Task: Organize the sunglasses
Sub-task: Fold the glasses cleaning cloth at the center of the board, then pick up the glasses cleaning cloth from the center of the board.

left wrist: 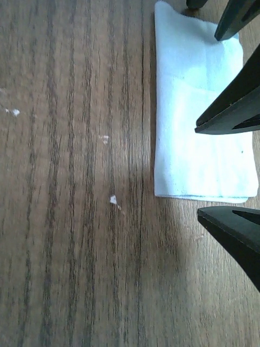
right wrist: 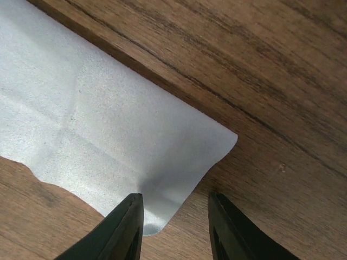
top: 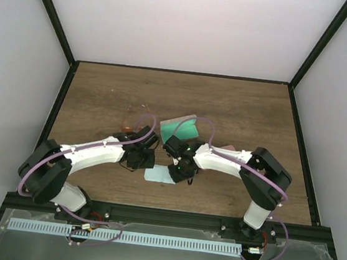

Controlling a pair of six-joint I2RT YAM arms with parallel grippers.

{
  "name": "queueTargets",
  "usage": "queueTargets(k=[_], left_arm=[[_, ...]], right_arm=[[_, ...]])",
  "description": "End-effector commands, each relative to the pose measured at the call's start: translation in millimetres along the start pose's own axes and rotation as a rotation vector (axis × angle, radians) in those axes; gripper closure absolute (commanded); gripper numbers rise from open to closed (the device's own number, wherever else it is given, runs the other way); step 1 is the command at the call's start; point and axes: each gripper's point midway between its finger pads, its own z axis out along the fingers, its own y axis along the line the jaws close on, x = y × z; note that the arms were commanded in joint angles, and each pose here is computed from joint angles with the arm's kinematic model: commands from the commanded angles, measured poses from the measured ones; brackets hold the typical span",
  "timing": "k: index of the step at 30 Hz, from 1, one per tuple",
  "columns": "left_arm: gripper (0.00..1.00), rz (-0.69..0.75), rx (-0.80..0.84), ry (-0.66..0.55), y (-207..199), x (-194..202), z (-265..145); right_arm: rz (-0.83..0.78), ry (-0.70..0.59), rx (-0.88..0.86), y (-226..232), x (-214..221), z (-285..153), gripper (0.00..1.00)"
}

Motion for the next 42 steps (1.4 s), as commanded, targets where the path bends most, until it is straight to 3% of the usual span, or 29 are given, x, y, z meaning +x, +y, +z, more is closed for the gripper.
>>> queueTargets(k=[1, 11, 20, 25, 34, 42], left_arm=[[0.62, 0.006, -0.060, 0.019, 14.2, 7.8, 5.5], [0.62, 0.019, -0.102, 0.040, 22.5, 12.7, 14.6], [0.63, 0.021, -0.113, 0.053, 25.0, 15.0, 20.6], [0.63, 0.027, -0.114, 0.062, 24.6, 16.1, 23.3], [0.63, 0.049, -0.134, 0.092, 27.1, 22.7, 29.7], [0.73, 0.058, -0.097, 0.139, 21.3, 33.3, 35.2]], right_arm=[[0.017, -0.004, -0.009, 2.6, -7.0, -1.4, 0.65], [-0.002, 0.014, -0.010, 4.8, -11.0, 10.3, 0.77], [0.017, 0.016, -0.006, -0.9, -15.1, 11.1, 0.68], [0.022, 0.034, 0.000, -2.9, -15.1, 16.7, 0.69], [0.020, 0.038, 0.008, -3.4, -18.8, 20.3, 0.88], [0.020, 0.037, 0.007, -3.5, -18.6, 18.3, 0.91]])
